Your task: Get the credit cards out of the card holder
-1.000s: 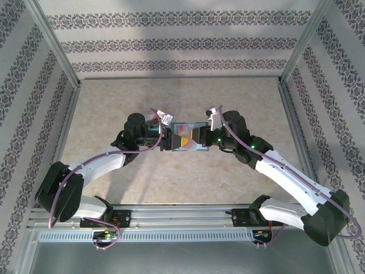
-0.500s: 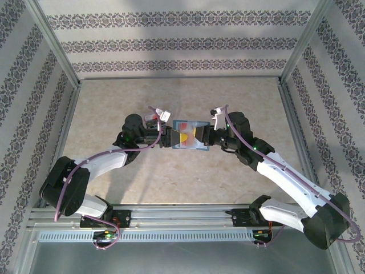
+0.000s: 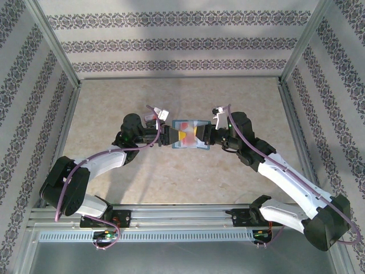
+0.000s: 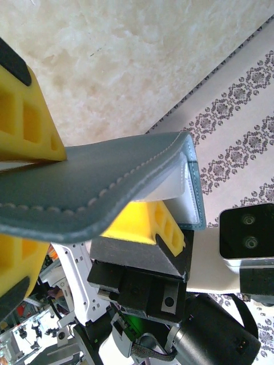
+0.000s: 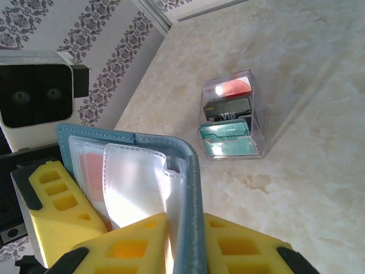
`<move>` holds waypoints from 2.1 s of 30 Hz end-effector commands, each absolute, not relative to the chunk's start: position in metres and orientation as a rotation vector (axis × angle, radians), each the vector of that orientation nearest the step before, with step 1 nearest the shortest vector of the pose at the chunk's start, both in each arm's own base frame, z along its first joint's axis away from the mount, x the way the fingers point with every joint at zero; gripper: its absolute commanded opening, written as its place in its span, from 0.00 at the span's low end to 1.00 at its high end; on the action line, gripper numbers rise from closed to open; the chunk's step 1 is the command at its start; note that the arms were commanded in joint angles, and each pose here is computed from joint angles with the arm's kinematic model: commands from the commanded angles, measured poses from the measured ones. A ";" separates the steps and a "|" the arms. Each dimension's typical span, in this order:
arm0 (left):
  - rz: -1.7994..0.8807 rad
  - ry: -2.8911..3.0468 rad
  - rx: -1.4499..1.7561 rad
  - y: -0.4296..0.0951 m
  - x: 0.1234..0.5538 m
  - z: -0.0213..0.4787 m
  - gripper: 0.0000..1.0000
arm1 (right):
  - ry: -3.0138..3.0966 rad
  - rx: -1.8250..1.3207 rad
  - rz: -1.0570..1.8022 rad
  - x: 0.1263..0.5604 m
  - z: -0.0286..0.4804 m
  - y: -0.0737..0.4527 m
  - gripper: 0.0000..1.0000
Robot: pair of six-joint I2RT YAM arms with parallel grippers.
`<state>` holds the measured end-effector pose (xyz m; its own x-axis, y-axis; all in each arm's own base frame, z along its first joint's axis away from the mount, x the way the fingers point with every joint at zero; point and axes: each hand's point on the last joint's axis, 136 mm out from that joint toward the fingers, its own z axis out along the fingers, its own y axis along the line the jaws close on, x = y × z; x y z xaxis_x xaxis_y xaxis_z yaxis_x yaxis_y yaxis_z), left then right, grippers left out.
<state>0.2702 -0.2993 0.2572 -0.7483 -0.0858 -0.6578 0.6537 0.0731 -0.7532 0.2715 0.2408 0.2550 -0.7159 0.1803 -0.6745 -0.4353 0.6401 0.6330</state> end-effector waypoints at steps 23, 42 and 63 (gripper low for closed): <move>-1.584 1.816 0.637 -0.292 0.265 0.256 0.11 | 2.211 -0.216 0.896 0.280 0.249 0.257 0.92; -1.583 1.796 0.627 -0.291 0.265 0.261 0.17 | 2.311 -0.140 0.714 0.280 0.220 0.230 0.69; -1.408 2.088 0.422 -0.286 0.267 0.198 0.07 | 2.336 0.150 0.463 0.261 0.208 0.141 0.67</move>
<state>0.2666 -0.2834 0.2106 -0.7657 -0.0343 -0.6422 0.5924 0.3512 -0.7251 0.2649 0.1589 0.2140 -0.7203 0.2207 -0.6576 -0.0973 0.9065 0.4108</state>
